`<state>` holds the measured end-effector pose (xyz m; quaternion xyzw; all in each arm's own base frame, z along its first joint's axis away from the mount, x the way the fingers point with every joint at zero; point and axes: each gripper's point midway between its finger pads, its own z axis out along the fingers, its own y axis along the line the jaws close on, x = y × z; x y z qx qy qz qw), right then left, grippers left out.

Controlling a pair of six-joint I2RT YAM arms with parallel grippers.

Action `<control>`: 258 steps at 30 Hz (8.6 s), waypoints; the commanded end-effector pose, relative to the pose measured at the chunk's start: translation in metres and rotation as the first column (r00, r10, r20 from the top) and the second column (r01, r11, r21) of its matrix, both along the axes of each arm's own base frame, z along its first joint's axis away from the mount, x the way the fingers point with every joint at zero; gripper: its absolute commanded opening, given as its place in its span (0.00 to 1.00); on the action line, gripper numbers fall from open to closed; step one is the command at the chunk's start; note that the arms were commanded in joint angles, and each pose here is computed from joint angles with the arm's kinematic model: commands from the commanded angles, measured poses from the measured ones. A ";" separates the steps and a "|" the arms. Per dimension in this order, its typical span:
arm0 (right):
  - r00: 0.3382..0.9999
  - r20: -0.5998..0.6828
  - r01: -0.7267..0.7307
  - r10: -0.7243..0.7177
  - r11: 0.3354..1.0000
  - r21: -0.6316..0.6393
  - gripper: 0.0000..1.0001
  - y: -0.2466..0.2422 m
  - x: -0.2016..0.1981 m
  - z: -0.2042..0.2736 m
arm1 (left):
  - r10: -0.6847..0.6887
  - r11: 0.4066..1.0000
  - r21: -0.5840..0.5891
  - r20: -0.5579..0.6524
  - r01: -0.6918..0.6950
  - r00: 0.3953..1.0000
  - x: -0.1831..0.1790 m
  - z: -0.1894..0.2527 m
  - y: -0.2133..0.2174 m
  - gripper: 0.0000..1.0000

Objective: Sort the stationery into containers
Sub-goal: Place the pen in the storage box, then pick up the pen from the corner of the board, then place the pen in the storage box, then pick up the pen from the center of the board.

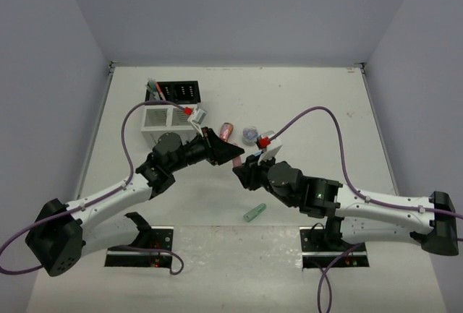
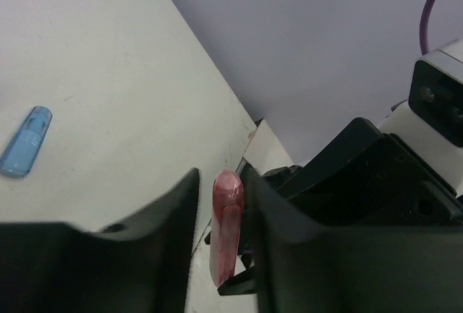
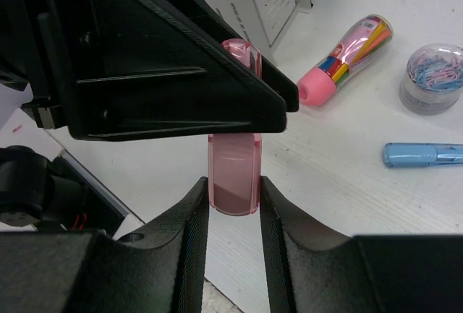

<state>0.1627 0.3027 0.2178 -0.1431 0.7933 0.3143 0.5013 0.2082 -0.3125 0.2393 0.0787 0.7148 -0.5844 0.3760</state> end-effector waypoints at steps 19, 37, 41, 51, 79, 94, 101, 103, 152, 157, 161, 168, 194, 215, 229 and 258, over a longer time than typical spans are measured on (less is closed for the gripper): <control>0.986 -0.085 0.152 -0.145 0.985 0.080 0.99 -0.069 -0.009 -0.016 | 0.799 0.147 0.197 0.555 -0.969 0.234 0.252 0.060 0.215 0.00; 0.988 -0.112 0.130 -0.111 0.975 0.180 0.99 -0.088 -0.022 -0.020 | 0.784 0.230 0.247 0.526 -0.941 0.329 0.328 -0.011 0.225 0.76; 0.989 -0.111 0.118 -0.101 0.980 0.161 0.99 -0.082 -0.022 -0.020 | 0.803 0.218 0.254 0.502 -0.942 0.321 0.320 -0.009 0.230 0.98; 0.926 -0.262 0.295 -0.271 0.954 0.052 0.99 -0.082 -0.012 -0.031 | 0.816 0.355 0.313 0.357 -0.881 0.455 0.259 0.049 0.215 1.00; 0.151 -0.616 0.562 -0.773 0.580 -0.589 0.61 -0.044 -0.061 -0.185 | 0.616 0.485 0.449 0.434 -0.751 0.657 0.041 0.022 0.241 1.00; 0.103 -0.666 0.485 -0.739 0.622 -0.615 0.00 -0.027 -0.078 -0.227 | 0.582 0.519 0.457 0.430 -0.722 0.690 0.039 0.009 0.234 1.00; 0.278 -0.612 0.582 -0.740 0.637 -0.506 0.00 -0.042 -0.047 -0.190 | 0.545 0.631 0.401 0.379 -0.664 0.748 0.033 0.015 0.211 1.00; 0.388 -0.598 0.566 -0.701 0.693 -0.446 0.00 -0.039 -0.039 -0.177 | 0.511 0.717 0.341 0.337 -0.608 0.791 0.030 0.017 0.191 1.00; 0.983 -0.115 0.127 -0.141 0.985 -0.119 0.99 -0.026 -0.010 -0.036 | 0.542 0.695 0.255 0.428 -0.672 0.723 0.077 0.031 0.074 0.00; 0.976 -0.149 0.146 -0.158 0.985 -0.091 0.99 -0.039 -0.015 -0.041 | 0.738 0.413 0.108 0.542 -0.904 0.402 0.157 0.082 0.144 0.00; 0.974 -0.170 0.139 -0.151 0.987 -0.079 0.99 -0.051 -0.021 -0.044 | 0.738 0.307 0.101 0.603 -0.946 0.304 0.232 0.082 0.176 0.00; 0.978 -0.190 0.094 -0.089 0.995 0.014 0.99 -0.073 -0.036 -0.039 | 0.684 0.231 0.123 0.685 -0.965 0.251 0.315 0.055 0.203 0.00; 0.784 -0.413 0.439 -0.465 0.884 -0.162 0.99 -0.070 0.052 -0.065 | 0.843 0.289 0.374 0.337 -0.881 0.419 0.268 0.028 0.231 0.98; 0.311 -0.400 0.704 -0.862 0.492 -0.512 0.72 -0.064 0.129 -0.152 | 0.652 0.570 0.278 0.420 -0.773 0.631 0.022 0.070 0.243 1.00; 0.242 -0.406 0.689 -0.881 0.451 -0.567 0.67 -0.077 0.151 -0.198 | 0.601 0.600 0.365 0.382 -0.712 0.702 0.027 0.020 0.232 1.00; 0.971 -0.057 0.209 -0.233 0.940 -0.271 0.00 0.007 0.055 -0.092 | 0.323 0.941 0.090 0.058 -0.327 0.945 0.020 -0.016 0.131 1.00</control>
